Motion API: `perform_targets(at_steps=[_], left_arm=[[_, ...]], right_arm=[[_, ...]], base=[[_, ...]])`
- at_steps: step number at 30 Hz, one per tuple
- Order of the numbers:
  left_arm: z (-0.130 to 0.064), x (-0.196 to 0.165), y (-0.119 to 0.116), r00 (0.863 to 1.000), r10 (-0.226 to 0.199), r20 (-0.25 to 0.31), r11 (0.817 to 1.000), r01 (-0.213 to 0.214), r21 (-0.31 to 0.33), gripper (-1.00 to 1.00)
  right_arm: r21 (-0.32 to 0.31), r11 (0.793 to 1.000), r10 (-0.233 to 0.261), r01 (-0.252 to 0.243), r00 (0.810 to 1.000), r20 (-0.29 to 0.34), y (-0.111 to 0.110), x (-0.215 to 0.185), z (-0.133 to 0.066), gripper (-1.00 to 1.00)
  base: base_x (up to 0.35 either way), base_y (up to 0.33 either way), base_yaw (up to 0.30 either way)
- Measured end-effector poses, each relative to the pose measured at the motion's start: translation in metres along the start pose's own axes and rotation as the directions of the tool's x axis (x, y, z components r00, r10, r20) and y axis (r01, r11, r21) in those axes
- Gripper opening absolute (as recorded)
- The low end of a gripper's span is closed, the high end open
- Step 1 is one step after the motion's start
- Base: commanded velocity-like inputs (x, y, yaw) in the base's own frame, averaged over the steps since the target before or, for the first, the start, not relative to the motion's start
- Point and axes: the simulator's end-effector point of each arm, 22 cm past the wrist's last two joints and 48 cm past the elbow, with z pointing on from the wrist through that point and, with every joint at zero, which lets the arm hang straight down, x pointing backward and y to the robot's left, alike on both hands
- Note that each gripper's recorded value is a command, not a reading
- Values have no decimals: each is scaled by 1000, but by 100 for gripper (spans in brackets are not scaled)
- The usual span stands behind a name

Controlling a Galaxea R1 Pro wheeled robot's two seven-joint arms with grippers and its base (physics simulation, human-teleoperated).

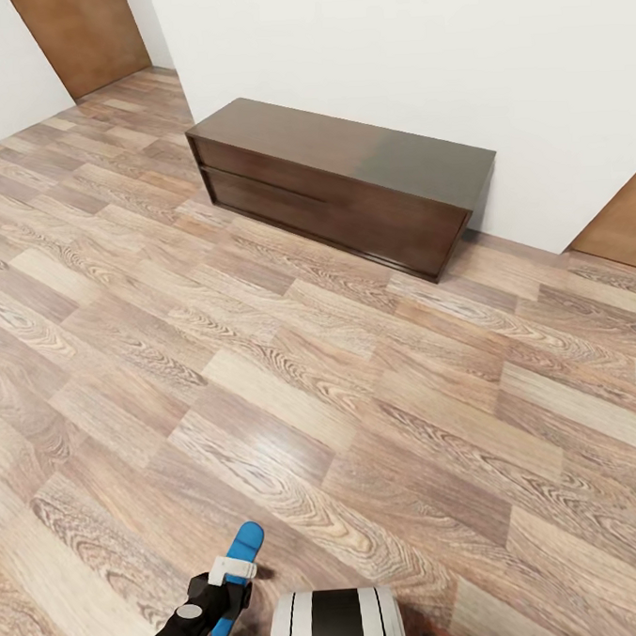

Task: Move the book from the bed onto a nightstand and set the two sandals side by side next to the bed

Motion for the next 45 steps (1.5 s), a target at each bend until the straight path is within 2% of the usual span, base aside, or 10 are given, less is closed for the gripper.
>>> perform_targets(at_steps=[8, 16, 45], left_arm=[[0, 0, 0, 1000, 0, 1, 1000, 0, 0, 100], [7, 15, -3, 1000, 0, -30, 1000, 1, 7, 100], [7, 14, -3, 1000, -1, -27, 1000, 1, 6, 100]], right_arm=[[-1, 1000, 0, 0, 1000, 0, 0, 0, 0, 100], [-3, 1000, -6, 6, 999, -32, 2, 11, 3, 100], [-4, 1000, -7, 7, 999, -33, 2, 11, 3, 100]], base=[[0, 0, 0], [0, 0, 0], [0, 0, 0]])
